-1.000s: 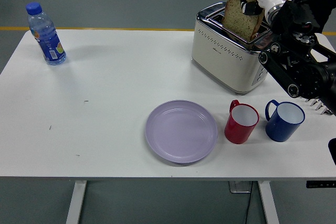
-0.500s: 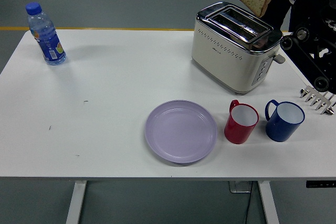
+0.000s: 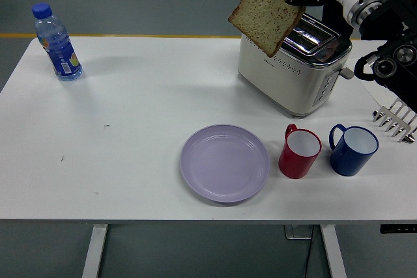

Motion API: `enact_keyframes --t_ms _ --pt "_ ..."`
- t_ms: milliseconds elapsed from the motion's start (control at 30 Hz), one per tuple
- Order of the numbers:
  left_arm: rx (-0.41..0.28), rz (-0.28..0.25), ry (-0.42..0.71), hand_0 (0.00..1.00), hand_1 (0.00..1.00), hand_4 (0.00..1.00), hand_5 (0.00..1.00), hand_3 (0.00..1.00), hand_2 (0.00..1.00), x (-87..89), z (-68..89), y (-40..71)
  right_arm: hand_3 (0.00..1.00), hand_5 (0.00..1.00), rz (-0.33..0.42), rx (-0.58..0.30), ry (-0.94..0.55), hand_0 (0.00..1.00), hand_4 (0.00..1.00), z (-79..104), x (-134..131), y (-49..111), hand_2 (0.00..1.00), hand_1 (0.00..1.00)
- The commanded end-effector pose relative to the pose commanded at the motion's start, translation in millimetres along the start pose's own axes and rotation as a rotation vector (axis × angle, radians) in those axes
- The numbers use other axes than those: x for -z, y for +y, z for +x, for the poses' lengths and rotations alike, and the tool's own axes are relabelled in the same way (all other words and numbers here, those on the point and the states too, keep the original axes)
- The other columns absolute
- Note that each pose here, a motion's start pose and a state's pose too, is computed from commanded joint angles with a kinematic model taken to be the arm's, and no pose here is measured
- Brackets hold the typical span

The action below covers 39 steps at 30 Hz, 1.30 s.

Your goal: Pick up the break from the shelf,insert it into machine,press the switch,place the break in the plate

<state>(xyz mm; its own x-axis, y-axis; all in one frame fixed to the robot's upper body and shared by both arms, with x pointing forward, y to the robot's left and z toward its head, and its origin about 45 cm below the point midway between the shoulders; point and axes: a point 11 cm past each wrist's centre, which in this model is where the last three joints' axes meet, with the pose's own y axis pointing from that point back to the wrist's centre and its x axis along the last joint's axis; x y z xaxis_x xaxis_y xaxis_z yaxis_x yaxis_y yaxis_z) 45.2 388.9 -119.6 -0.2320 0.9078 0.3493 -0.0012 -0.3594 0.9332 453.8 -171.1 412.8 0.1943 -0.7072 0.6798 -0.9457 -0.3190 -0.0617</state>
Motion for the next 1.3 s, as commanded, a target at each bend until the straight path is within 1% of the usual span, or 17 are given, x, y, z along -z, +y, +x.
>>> enact_keyframes --t_ms 133,167,200,300,500,633,933,1300 --pt "0.001 -0.002 0.002 0.699 0.597 0.537 0.925 0.684 0.725 -0.5 -0.4 0.1 0.445 0.002 -0.021 0.127 -0.097 0.094 0.513 -33.0 -4 10.5 0.343 0.230" --pt "0.001 -0.002 0.003 0.699 0.596 0.537 0.925 0.685 0.725 -0.7 -0.6 0.1 0.445 0.002 -0.027 0.150 -0.114 0.097 0.523 -39.8 -6 12.6 0.343 0.229" --pt "0.001 -0.003 0.003 0.699 0.596 0.537 0.925 0.685 0.725 -0.8 -0.6 0.1 0.445 0.002 -0.030 0.159 -0.121 0.097 0.523 -42.2 -6 13.4 0.343 0.229" --pt "0.003 -0.005 0.005 0.699 0.596 0.537 0.925 0.685 0.725 -1.8 -1.3 0.3 0.445 0.002 -0.055 0.226 -0.149 0.097 0.523 -66.3 -15 21.3 0.343 0.229" --pt "0.004 -0.008 0.004 0.699 0.594 0.537 0.925 0.685 0.725 -3.2 -2.0 0.5 0.445 0.002 -0.107 0.308 -0.173 0.094 0.515 -99.1 -34 34.0 0.342 0.228" --pt "0.005 -0.008 0.004 0.699 0.596 0.537 0.925 0.685 0.725 -3.4 -2.4 0.6 0.446 0.002 -0.145 0.348 -0.188 0.089 0.511 -116.4 -47 41.3 0.340 0.225" --pt "0.005 -0.004 -0.002 0.699 0.597 0.537 0.926 0.685 0.725 -2.0 -3.1 0.6 0.445 0.002 -0.202 0.398 -0.222 0.085 0.514 -143.8 -67 52.8 0.339 0.224" --pt "0.005 0.000 -0.010 0.699 0.598 0.536 0.929 0.686 0.725 -0.7 -4.3 0.7 0.446 0.002 -0.272 0.407 -0.242 0.083 0.512 -161.9 -94 58.0 0.339 0.222"
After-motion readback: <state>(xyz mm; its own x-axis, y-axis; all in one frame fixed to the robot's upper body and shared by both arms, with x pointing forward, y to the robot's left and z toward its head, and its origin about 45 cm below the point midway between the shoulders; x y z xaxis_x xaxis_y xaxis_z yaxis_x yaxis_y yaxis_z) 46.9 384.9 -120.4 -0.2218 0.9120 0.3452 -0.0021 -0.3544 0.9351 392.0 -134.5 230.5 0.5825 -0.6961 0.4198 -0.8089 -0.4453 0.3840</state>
